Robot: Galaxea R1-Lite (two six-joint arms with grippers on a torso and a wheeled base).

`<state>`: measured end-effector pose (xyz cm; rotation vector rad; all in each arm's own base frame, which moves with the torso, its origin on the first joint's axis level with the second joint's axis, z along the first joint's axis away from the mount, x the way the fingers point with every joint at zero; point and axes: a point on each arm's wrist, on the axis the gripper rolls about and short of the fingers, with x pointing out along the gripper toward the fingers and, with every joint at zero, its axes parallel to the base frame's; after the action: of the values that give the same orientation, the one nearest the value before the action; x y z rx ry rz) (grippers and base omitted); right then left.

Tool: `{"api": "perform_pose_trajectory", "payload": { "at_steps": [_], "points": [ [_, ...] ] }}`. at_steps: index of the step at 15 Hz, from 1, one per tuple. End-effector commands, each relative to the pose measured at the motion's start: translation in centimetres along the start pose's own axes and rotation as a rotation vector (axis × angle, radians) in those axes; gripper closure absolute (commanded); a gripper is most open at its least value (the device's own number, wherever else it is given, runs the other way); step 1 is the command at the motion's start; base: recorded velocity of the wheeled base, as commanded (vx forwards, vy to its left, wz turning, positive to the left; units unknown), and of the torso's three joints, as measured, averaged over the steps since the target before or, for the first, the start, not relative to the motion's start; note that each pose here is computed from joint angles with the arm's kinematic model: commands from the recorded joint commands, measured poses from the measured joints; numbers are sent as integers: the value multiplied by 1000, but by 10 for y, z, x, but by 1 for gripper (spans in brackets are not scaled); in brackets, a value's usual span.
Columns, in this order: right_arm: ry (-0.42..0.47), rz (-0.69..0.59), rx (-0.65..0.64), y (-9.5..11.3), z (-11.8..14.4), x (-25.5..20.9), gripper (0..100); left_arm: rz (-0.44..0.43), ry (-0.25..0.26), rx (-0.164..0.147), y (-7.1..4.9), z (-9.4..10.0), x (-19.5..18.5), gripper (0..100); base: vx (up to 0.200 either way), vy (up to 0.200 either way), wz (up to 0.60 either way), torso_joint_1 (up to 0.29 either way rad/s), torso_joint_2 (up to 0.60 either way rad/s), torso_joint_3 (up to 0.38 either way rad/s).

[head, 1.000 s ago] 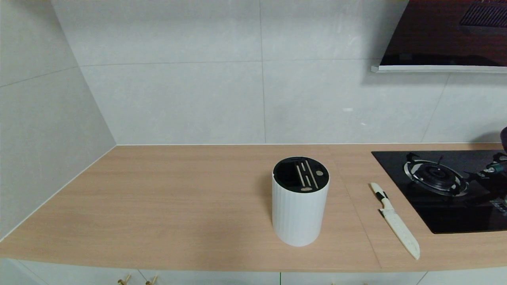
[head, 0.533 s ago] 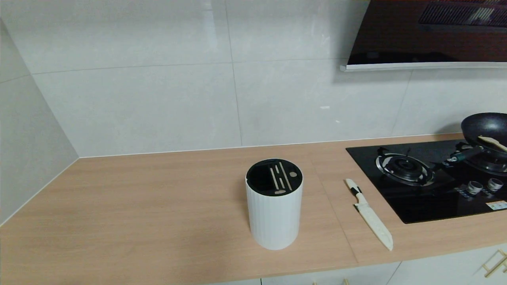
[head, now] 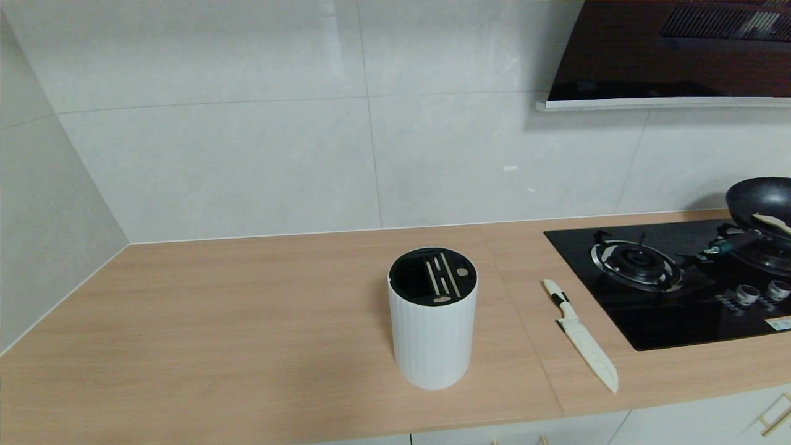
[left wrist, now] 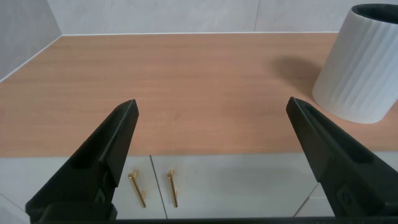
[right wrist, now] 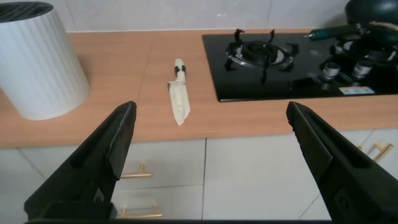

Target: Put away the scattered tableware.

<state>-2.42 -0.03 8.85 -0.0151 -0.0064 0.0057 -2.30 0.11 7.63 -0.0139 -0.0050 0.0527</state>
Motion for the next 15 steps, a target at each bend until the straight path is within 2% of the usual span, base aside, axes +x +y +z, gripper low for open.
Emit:
{"api": "perform_pose_trajectory", "payload": {
  "at_steps": [1, 2, 3, 5, 7, 8, 9, 10, 15],
  "points": [
    [51, 64, 68, -1, 65, 17, 0, 1, 0, 0, 0, 0, 0, 0, 0, 0, 0, 0, 0, 0],
    [132, 81, 14, 0, 78, 37, 0, 1, -1, -2, 0, 0, 0, 0, 0, 0, 0, 0, 0, 0],
    [177, 84, 3, 1, 88, 52, 0, 1, 0, -2, 0, 0, 0, 0, 0, 0, 0, 0, 0, 0],
    [298, 88, -4, 5, 112, 109, 0, 1, 0, -2, 0, 0, 0, 0, 0, 0, 0, 0, 0, 0],
    [411, 93, -20, 9, 115, 169, 0, -1, 0, -2, 0, 0, 0, 0, 0, 0, 0, 0, 0, 0],
    [431, 94, -22, 9, 113, 177, 0, 1, 0, -2, 0, 0, 0, 0, 0, 0, 0, 0, 0, 0],
    [532, 95, -30, 12, 100, 213, 0, 1, 0, -2, 0, 0, 0, 0, 0, 0, 0, 0, 0, 0],
    [584, 105, -38, 15, 92, 232, 0, -1, 0, -2, 0, 0, 0, 0, 0, 0, 0, 0, 0, 0],
    [687, 127, -62, 27, 34, 294, 0, 1, -1, -2, 0, 0, 0, 0, 0, 0, 0, 0, 0, 0]
  ]
}}
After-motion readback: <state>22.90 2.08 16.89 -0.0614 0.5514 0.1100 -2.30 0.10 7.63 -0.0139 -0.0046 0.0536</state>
